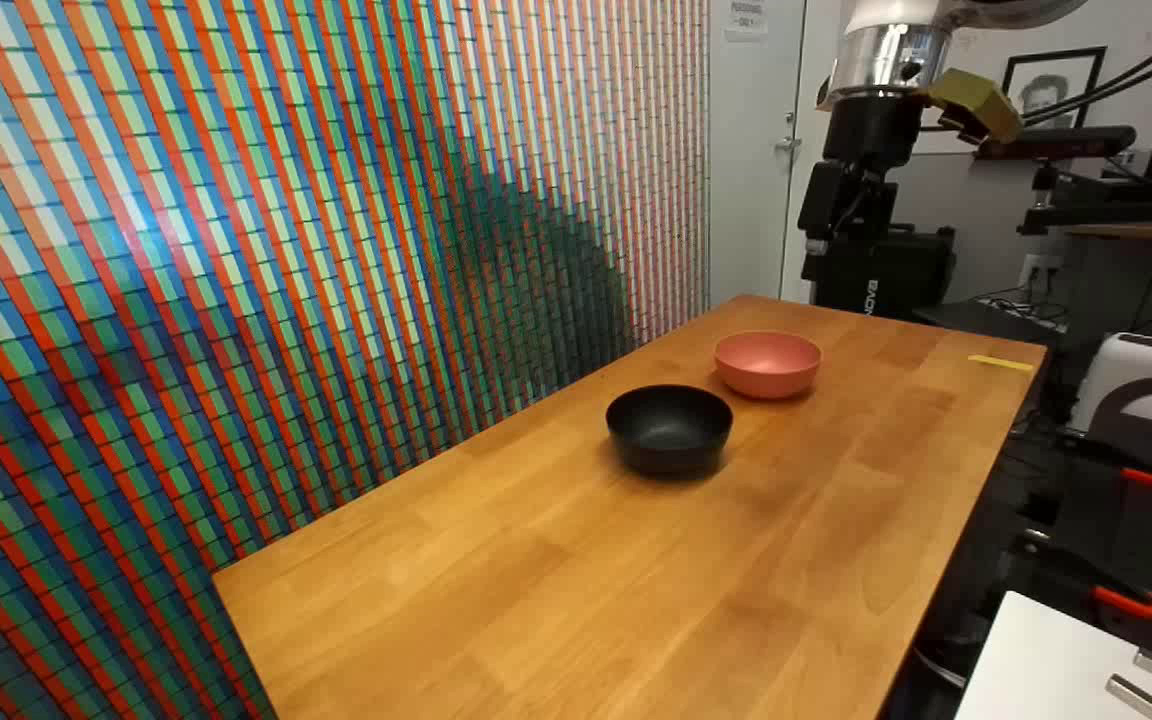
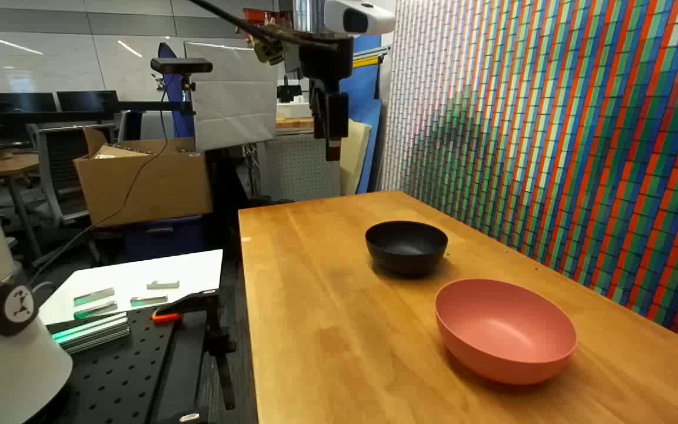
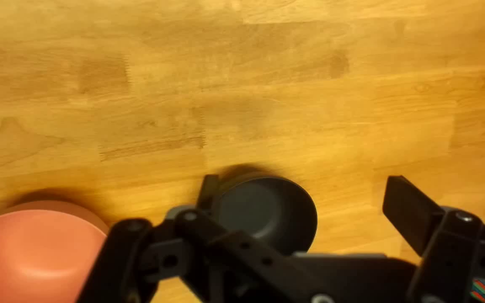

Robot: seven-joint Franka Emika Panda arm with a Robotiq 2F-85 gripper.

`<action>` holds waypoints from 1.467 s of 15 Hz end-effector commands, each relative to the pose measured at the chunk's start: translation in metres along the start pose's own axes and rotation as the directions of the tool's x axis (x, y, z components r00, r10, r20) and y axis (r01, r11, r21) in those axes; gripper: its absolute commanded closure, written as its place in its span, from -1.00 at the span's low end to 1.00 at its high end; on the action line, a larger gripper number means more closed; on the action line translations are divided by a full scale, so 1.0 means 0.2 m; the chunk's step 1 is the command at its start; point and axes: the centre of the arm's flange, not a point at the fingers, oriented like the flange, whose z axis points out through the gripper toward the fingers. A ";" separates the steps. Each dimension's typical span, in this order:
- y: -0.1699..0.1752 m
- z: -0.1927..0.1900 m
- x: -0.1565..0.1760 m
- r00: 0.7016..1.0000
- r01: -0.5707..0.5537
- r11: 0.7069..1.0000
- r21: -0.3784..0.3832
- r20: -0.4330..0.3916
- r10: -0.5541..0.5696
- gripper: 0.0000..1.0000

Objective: Put the pink bowl inside the black bowl

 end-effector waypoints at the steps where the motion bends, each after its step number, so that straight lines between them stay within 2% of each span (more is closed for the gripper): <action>1: 0.00 0.00 0.00 1.000 0.001 1.000 0.000 -0.002 -0.001 -1.00; 5: 0.00 -0.01 0.01 1.000 0.001 1.000 0.001 -0.006 -0.001 -1.00; 6: -0.01 -0.02 0.04 0.999 0.025 1.000 -0.011 -0.035 -0.026 -1.00; 9: 0.04 -0.16 0.25 0.982 0.023 0.999 -0.049 -0.187 -0.032 -1.00; 12: 0.15 -0.31 0.48 0.938 -0.003 0.997 -0.076 -0.345 -0.023 -1.00; 15: 0.30 -0.35 0.67 0.902 -0.069 0.994 -0.080 -0.430 0.028 -1.00; 18: 0.47 -0.27 0.78 0.900 -0.129 0.986 -0.103 -0.430 0.073 -1.00; 22: 0.66 -0.04 0.85 0.929 -0.185 0.968 -0.172 -0.351 0.115 -1.00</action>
